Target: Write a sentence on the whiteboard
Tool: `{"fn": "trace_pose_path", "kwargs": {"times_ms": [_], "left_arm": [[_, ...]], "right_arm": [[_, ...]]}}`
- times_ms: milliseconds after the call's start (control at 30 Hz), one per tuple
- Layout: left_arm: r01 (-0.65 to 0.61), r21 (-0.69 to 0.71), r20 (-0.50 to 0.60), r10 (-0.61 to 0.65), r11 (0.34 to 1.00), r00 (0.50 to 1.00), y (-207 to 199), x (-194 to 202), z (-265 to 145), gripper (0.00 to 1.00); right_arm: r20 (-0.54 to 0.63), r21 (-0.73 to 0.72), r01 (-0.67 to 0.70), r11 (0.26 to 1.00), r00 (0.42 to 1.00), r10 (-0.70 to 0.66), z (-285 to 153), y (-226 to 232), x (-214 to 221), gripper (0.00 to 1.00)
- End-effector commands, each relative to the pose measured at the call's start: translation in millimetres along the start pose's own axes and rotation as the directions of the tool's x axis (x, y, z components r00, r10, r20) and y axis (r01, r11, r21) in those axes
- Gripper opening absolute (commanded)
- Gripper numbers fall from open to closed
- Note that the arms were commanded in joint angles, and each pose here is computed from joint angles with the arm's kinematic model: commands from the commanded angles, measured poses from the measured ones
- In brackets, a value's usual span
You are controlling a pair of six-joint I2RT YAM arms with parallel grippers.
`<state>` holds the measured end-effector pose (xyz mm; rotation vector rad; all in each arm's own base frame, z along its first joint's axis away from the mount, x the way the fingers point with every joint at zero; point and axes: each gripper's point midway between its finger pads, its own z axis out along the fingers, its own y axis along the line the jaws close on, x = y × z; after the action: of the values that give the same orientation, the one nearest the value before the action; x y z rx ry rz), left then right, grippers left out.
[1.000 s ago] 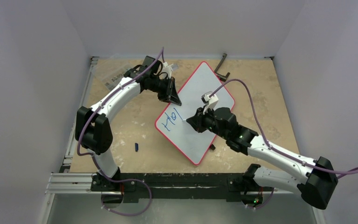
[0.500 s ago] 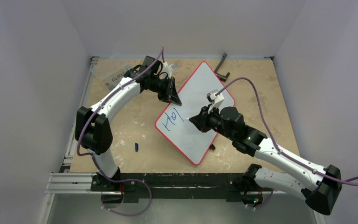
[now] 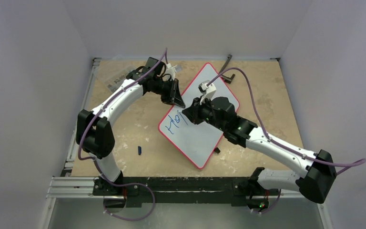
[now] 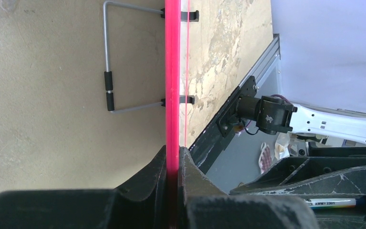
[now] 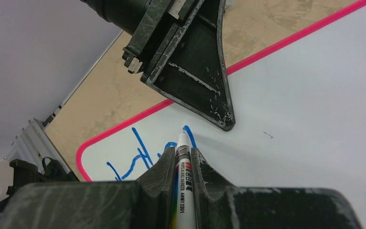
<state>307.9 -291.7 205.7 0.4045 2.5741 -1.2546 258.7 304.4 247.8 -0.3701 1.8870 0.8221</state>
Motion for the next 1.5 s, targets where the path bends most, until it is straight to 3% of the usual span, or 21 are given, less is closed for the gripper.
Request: {"fn": "trace_pose_path", "kwargs": {"times_ms": [0, 1467], "left_arm": [[-0.084, -0.004, 0.095, 0.084, 0.996, 0.992, -21, -15, -24, 0.0], [-0.086, 0.003, 0.096, 0.085, 0.996, 0.992, -23, -14, -24, 0.0]], "right_arm": [[0.088, -0.053, 0.013, 0.998, 0.996, -0.008, 3, 16, -33, 0.0], [0.009, 0.143, 0.043, 0.989, 0.999, -0.044, 8, -30, 3, 0.0]]}}
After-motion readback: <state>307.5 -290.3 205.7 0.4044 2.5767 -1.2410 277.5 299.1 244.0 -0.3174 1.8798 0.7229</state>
